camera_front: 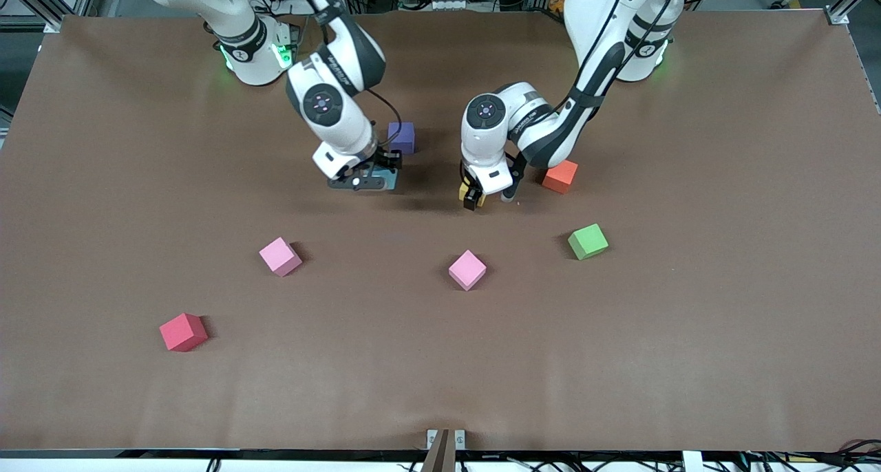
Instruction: Arrange blocks into number 1
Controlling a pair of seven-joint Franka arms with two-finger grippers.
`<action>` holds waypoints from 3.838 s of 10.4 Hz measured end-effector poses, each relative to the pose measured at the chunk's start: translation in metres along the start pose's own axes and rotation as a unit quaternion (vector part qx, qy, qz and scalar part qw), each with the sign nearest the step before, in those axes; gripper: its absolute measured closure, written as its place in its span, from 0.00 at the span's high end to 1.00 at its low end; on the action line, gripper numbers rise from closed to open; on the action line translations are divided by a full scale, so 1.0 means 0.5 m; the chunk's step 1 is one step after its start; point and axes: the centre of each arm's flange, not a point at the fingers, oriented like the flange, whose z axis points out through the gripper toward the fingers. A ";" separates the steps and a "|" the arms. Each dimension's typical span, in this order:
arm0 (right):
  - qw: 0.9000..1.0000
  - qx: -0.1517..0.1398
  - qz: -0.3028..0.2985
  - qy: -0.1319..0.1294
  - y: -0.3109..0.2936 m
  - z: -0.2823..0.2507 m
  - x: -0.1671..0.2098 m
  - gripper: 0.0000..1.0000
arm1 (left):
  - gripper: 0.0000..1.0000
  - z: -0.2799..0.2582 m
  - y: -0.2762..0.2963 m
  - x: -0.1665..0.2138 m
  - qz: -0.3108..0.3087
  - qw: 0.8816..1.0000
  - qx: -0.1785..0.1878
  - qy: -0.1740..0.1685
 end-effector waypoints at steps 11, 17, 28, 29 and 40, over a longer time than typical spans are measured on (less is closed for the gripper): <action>0.999 -0.017 -0.027 -0.027 -0.043 0.078 -0.064 0.61 | 0.63 -0.121 -0.117 -0.056 0.128 0.992 -0.011 0.010; 0.999 -0.015 -0.021 -0.030 -0.040 0.076 -0.059 0.97 | 0.63 -0.119 -0.136 -0.077 0.160 0.987 -0.007 0.007; 0.983 -0.034 -0.178 0.039 0.449 -0.161 0.418 1.00 | 0.63 -0.200 -0.403 -0.369 0.356 0.934 -0.007 -0.034; 0.978 -0.048 -0.200 0.042 0.464 -0.150 0.452 1.00 | 0.63 -0.208 -0.447 -0.411 0.396 0.917 -0.017 -0.032; 0.964 -0.056 -0.261 0.010 0.438 -0.070 0.466 1.00 | 0.63 -0.114 -0.272 -0.496 0.582 0.812 0.012 -0.047</action>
